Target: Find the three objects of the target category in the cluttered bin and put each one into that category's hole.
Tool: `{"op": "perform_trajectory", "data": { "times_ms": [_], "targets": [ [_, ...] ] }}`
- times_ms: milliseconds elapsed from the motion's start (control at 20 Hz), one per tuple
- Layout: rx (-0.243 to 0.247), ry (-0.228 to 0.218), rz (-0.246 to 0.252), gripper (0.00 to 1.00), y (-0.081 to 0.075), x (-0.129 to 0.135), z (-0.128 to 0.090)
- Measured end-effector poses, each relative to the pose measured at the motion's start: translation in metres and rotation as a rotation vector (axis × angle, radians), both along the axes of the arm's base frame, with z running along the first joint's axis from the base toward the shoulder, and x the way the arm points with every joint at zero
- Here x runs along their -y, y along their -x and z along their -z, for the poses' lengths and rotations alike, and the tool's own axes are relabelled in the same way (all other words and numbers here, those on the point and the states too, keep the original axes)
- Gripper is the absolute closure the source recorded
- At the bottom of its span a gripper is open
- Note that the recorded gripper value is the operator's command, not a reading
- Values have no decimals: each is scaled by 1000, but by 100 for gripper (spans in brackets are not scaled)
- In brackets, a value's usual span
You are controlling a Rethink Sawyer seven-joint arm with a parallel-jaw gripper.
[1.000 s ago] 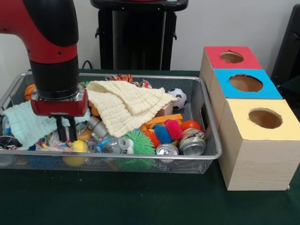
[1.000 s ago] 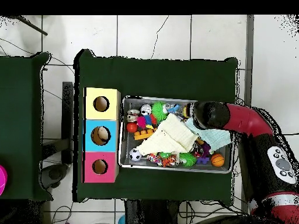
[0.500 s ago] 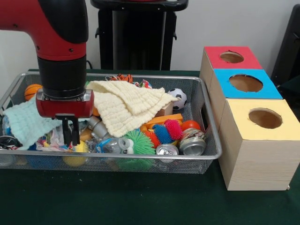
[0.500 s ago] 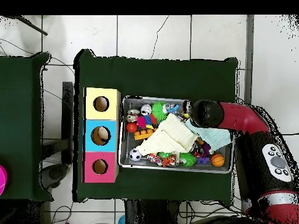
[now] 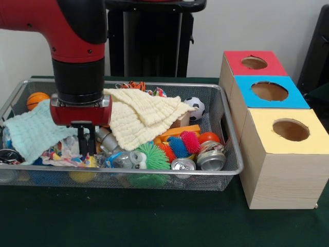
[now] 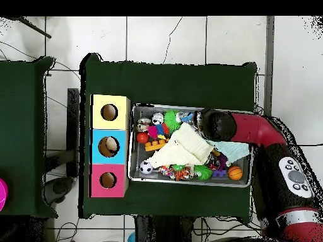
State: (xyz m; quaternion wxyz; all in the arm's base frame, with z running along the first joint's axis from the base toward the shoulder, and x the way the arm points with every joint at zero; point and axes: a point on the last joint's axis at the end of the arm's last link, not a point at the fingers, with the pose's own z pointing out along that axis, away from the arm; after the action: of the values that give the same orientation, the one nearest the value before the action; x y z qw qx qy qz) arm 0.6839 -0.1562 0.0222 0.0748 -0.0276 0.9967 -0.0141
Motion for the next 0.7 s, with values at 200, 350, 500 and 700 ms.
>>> {"op": "perform_trajectory", "data": {
  "times_ms": [200, 350, 500, 700],
  "targets": [
    [-3, 2, -6, 100, 4, -3, -6],
    [-4, 4, -11, 100, 8, -5, -14],
    [-4, 4, -9, 100, 11, -7, -24],
    [1, 4, 4, 100, 18, -4, -44]
  ]
}}
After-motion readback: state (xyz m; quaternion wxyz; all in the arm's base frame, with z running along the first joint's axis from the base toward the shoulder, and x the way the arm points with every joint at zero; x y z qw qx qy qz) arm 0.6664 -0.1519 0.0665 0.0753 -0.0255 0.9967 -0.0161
